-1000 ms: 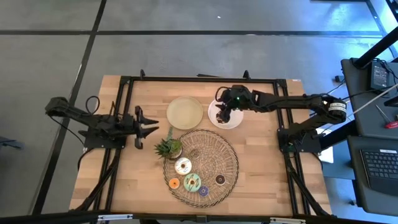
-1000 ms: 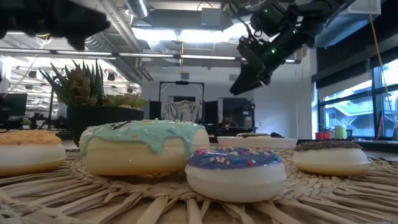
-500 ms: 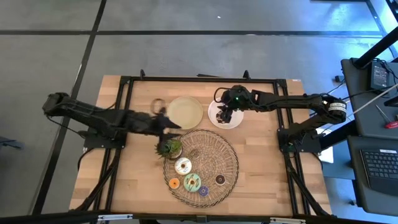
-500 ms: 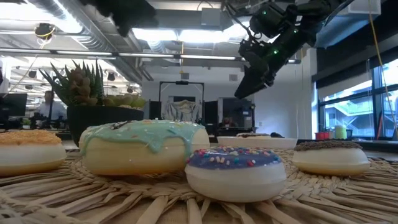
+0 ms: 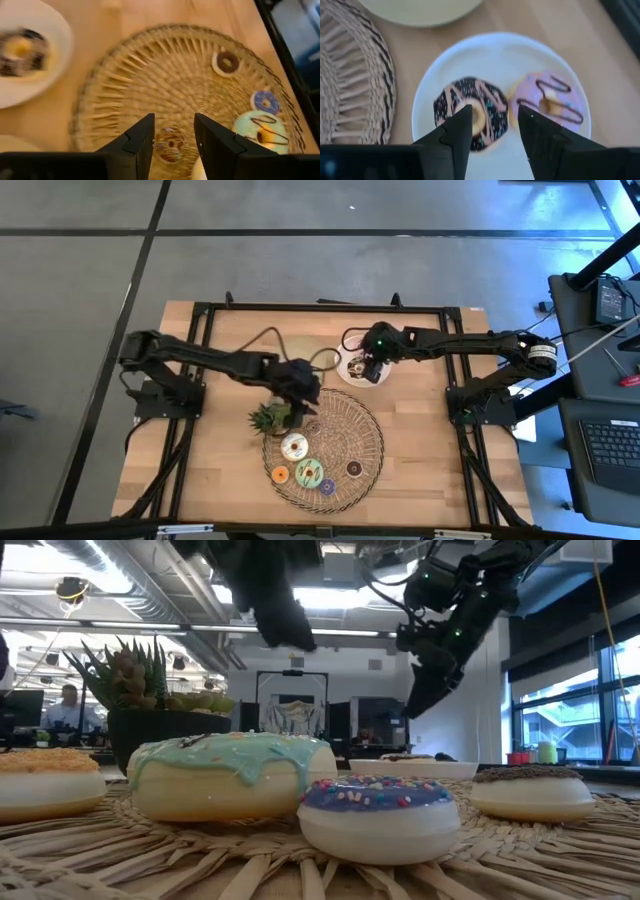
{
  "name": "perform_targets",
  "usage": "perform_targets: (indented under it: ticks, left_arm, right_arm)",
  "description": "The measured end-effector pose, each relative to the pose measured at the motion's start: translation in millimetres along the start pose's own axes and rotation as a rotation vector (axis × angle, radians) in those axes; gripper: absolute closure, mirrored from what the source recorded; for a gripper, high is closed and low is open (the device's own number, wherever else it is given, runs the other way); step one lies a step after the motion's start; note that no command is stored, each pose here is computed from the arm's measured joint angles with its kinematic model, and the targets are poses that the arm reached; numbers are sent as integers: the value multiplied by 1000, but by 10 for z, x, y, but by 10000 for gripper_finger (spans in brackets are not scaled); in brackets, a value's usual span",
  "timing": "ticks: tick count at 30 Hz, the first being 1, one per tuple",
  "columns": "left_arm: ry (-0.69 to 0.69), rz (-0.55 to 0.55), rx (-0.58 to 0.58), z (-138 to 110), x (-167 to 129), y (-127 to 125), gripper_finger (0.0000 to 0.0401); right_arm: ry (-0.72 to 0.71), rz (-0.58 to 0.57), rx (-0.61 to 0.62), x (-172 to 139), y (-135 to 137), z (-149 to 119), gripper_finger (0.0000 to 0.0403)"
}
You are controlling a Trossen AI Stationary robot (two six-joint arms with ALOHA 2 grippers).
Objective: Pick & Place donuts
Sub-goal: Put the small brown donut on the brown plate
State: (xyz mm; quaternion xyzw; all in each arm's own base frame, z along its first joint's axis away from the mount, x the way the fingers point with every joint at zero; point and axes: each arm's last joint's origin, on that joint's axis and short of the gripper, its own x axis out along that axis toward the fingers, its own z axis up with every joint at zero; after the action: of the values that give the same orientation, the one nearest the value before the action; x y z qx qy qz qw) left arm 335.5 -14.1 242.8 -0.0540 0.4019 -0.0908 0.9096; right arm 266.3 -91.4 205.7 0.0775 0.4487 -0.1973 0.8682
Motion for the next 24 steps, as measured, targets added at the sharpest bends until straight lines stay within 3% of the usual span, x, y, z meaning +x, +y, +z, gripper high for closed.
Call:
perform_targets:
  ticks: [10,24]
  left_arm:
    - [186,-12,3,-239,617,125,280]
    - [265,-18,10,-390,850,153,301]
  right_arm:
    - [-54,3,-14,-1,4,52,242]
    - [-56,3,-12,0,3,53,242]
